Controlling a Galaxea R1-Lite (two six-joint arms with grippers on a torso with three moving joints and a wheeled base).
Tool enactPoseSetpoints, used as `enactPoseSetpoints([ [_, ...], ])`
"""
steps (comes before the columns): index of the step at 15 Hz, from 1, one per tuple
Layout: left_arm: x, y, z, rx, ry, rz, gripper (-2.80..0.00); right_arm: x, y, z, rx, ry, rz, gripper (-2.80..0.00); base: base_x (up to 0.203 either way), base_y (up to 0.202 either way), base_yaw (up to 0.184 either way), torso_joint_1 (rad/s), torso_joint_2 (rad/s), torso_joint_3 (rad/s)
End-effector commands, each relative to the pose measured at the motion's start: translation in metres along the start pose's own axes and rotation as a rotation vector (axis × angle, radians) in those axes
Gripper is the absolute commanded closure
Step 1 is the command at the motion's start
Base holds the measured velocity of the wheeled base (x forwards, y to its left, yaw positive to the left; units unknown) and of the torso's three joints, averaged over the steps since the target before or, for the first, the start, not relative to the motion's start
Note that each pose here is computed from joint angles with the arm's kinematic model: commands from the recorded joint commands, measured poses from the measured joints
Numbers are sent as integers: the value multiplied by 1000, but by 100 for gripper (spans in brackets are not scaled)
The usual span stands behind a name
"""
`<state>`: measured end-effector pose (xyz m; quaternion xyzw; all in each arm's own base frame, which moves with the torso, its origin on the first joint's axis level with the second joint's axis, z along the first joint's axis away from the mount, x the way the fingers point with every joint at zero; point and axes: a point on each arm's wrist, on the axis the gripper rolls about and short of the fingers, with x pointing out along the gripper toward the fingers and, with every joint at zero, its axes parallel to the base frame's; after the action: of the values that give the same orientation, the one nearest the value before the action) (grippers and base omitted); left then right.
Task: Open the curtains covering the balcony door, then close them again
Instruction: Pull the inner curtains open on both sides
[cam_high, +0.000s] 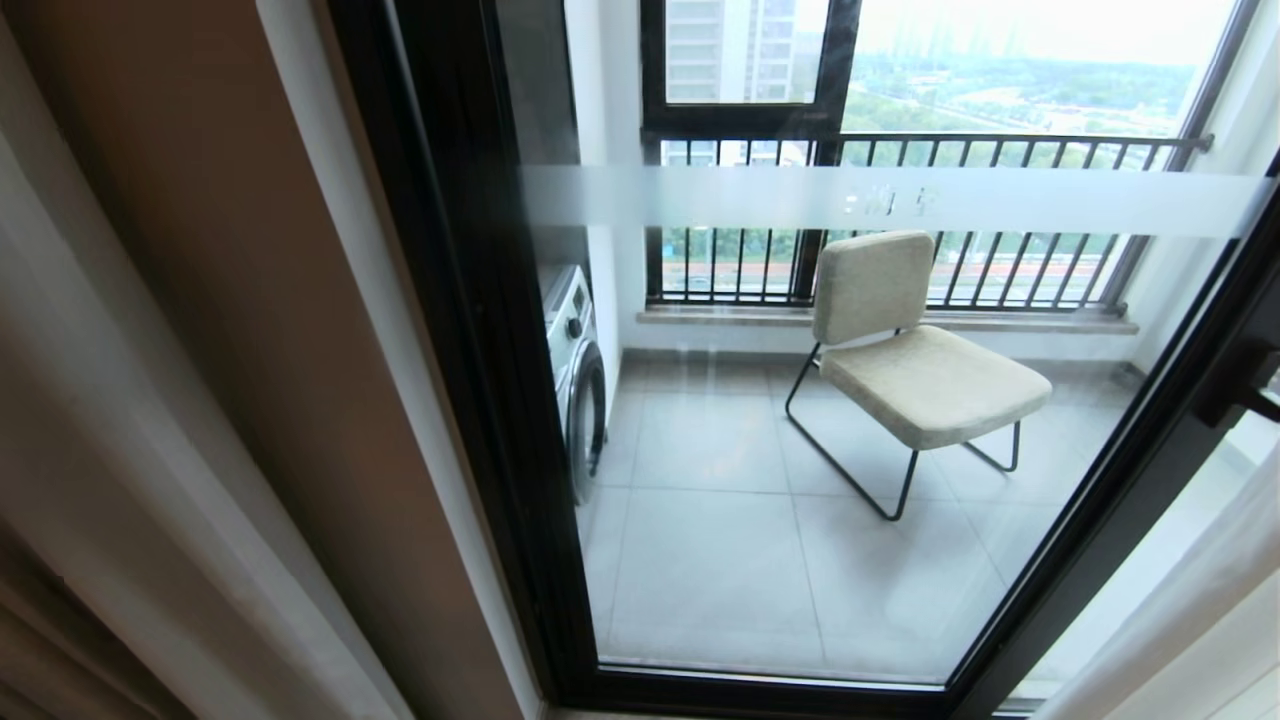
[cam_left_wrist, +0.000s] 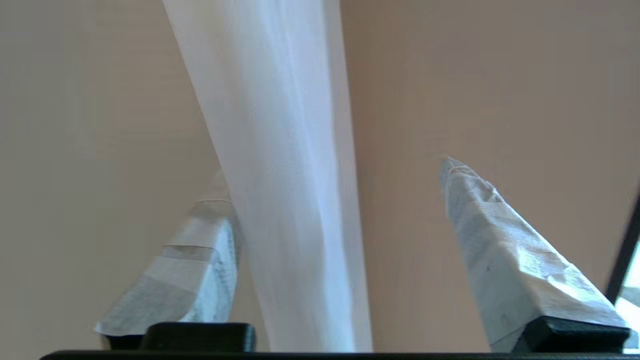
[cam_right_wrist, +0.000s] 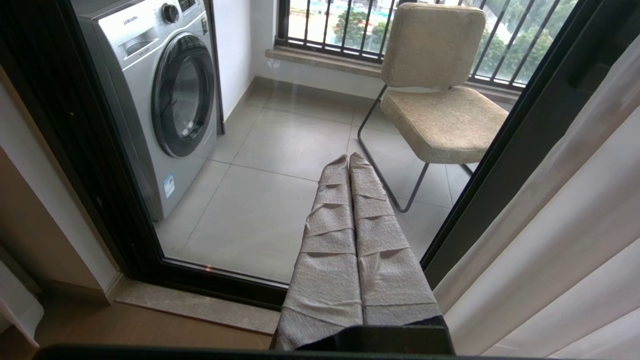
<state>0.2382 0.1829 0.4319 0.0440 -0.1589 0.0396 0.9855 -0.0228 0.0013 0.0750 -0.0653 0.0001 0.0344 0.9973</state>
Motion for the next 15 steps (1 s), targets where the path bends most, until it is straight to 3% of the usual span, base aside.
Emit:
enactPoseSetpoints([
  [1,-17,-13,14,6,-15,-7,-280,0,0,0,-2,0,2,0,0,0,0,0,0,0],
  [7,-80,-58,19,-28,30,-4,-280,0,0,0,-1,0,2,0,0,0,0,0,0,0],
  [15,-188,-125,-14,-65,81,57,-280,0,0,0,-1,0,2,0,0,0,0,0,0,0],
])
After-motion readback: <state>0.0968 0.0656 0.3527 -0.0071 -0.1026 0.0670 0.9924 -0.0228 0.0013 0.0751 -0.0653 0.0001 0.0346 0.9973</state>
